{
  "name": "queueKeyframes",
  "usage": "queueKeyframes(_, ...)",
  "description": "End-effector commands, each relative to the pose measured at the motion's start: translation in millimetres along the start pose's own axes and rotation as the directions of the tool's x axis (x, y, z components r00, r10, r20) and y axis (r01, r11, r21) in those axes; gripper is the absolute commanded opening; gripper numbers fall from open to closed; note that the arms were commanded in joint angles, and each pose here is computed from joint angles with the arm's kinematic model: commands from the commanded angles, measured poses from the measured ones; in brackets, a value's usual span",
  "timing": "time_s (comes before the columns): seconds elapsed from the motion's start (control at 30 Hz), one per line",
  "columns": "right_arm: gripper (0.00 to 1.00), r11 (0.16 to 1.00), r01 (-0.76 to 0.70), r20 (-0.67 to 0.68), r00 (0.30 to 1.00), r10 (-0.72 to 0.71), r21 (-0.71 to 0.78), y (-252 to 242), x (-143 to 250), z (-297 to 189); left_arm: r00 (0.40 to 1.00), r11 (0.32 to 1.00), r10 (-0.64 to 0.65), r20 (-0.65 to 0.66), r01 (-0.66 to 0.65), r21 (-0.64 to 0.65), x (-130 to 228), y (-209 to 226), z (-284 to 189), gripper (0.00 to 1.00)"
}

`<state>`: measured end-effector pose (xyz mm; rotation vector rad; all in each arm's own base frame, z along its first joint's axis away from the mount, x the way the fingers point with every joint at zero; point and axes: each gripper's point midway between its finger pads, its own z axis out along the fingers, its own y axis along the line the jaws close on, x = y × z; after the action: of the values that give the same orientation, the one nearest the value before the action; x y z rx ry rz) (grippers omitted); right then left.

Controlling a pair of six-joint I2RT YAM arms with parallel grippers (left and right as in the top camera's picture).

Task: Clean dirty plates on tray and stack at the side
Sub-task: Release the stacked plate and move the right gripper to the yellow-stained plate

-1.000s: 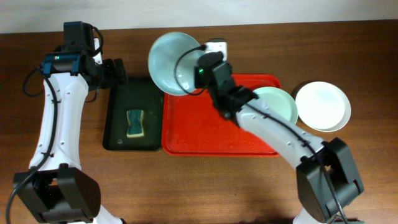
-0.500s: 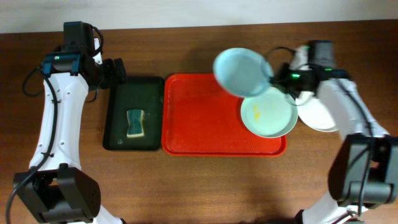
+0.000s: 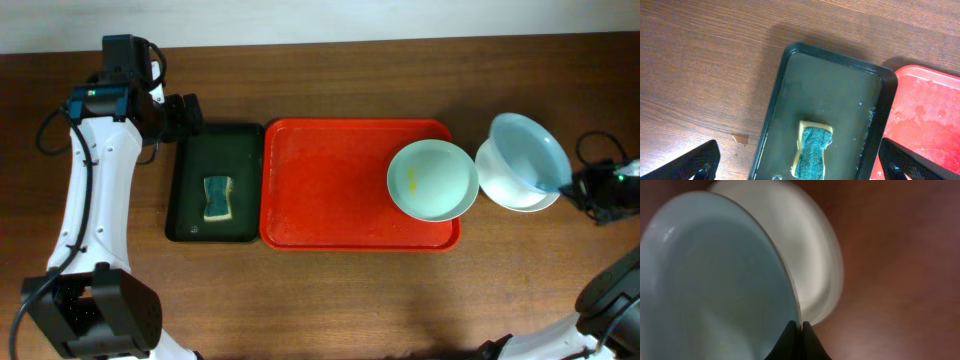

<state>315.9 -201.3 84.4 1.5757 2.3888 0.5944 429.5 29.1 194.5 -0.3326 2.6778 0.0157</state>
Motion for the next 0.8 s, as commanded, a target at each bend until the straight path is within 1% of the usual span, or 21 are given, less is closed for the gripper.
queueKeyframes(0.0,0.04,0.982,0.045,0.058,0.997,-0.057,0.182,-35.0,-11.5,-2.2,1.0,1.0,-0.004,0.017,0.004,-0.003,-3.8,-0.3,-5.2,0.99)
queueKeyframes(0.33,0.04,0.965,0.122,0.078,0.987,-0.144,0.232,-22.4,-9.2,11.4,1.0,1.0,-0.004,0.017,0.004,-0.003,-3.8,-0.3,-5.2,0.99)
queueKeyframes(0.53,0.04,0.93,0.172,0.097,0.972,-0.214,0.325,-18.9,-8.5,15.4,1.0,1.0,-0.004,0.017,0.004,-0.003,-3.8,-0.3,-5.2,0.99)
queueKeyframes(0.6,0.05,0.929,0.181,0.097,0.97,-0.223,0.324,-15.9,-7.6,16.7,1.0,1.0,-0.004,0.017,0.004,-0.003,-3.8,-0.3,-5.2,0.99)
queueKeyframes(0.67,0.11,0.927,0.185,0.096,0.969,-0.227,0.327,-15.2,-7.0,17.1,1.0,1.0,-0.004,0.017,0.004,-0.003,-3.8,-0.3,-5.2,0.99)
queueKeyframes(0.7,0.18,0.927,0.184,0.095,0.969,-0.227,0.328,-15.5,-6.8,17.1,1.0,1.0,-0.004,0.017,0.004,-0.003,-3.8,-0.3,-5.2,0.99)
queueKeyframes(0.77,0.36,0.927,0.184,0.095,0.969,-0.227,0.328,-15.5,-6.8,17.1,1.0,1.0,-0.004,0.017,0.004,-0.003,-3.8,-0.3,-5.2,0.99)
